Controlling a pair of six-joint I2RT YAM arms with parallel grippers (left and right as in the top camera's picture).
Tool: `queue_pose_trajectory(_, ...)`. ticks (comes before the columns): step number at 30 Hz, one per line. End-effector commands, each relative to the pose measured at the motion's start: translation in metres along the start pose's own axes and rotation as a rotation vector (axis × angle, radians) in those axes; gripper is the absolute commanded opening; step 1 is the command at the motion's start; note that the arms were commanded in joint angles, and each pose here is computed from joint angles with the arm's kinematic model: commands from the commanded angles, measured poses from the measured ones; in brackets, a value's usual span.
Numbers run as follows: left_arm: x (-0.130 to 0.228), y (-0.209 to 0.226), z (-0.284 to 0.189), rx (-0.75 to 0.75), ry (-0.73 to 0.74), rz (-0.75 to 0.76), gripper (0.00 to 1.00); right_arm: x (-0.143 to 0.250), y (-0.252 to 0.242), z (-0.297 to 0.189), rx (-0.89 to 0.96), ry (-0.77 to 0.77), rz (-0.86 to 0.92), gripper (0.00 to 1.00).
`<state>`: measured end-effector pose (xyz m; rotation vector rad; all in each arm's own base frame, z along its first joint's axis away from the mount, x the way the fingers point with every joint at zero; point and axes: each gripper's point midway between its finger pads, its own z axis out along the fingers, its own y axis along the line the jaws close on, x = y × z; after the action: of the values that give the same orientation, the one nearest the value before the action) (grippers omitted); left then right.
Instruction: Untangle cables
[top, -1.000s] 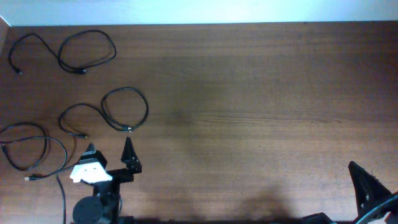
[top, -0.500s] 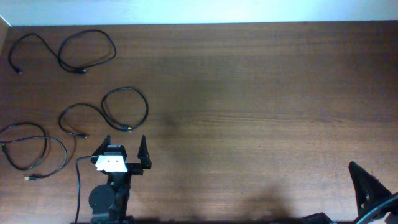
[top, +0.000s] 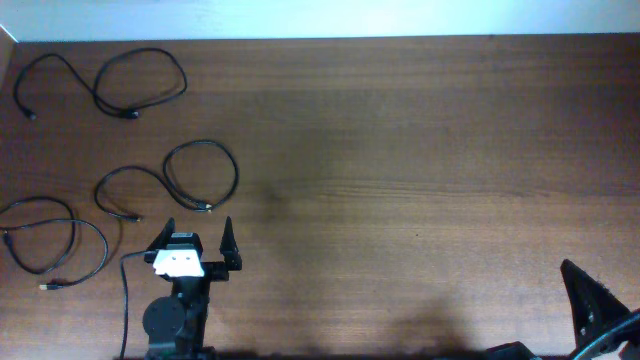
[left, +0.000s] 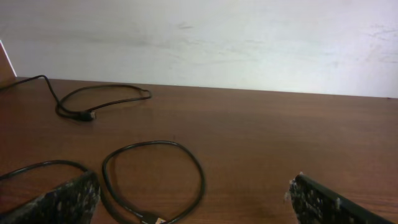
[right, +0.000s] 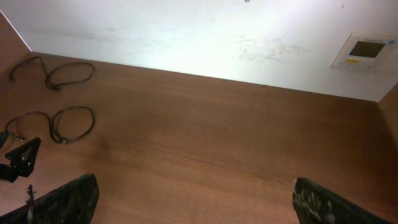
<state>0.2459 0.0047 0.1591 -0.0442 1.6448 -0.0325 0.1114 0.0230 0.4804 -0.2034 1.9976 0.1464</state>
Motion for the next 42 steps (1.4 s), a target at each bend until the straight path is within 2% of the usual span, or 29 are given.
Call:
queue_pose_trajectory(1, 0.002, 0.002, 0.000, -0.012, 0.003, 0.016, 0.99, 0.001, -0.002, -0.001, 0.015, 0.003, 0.010, 0.98)
queue_pose_trajectory(15, 0.002, 0.002, 0.000, -0.012, 0.003, 0.016, 0.99, 0.005, -0.004, 0.004, 0.028, 0.024, 0.019, 0.98)
queue_pose_trajectory(21, 0.002, 0.002, 0.000, -0.012, 0.003, 0.016, 0.99, 0.018, -0.014, -0.038, 0.176, -0.104, 0.056, 0.99)
queue_pose_trajectory(24, 0.002, 0.002, 0.000, -0.012, 0.003, 0.016, 0.99, 0.037, -0.015, -0.040, 0.212, -0.172, 0.056, 0.99)
queue_pose_trajectory(28, 0.002, 0.002, 0.000, -0.012, 0.003, 0.016, 0.99, 0.055, -0.024, 0.002, 0.246, -0.268, 0.046, 0.99)
queue_pose_trajectory(36, 0.002, 0.002, 0.000, -0.012, 0.003, 0.016, 0.99, 0.104, -0.052, 0.127, 0.273, -0.442, 0.031, 0.99)
queue_pose_trajectory(42, 0.002, 0.002, 0.000, -0.012, 0.003, 0.016, 0.99, 0.149, -0.060, 0.177, 0.275, -0.504, 0.024, 0.99)
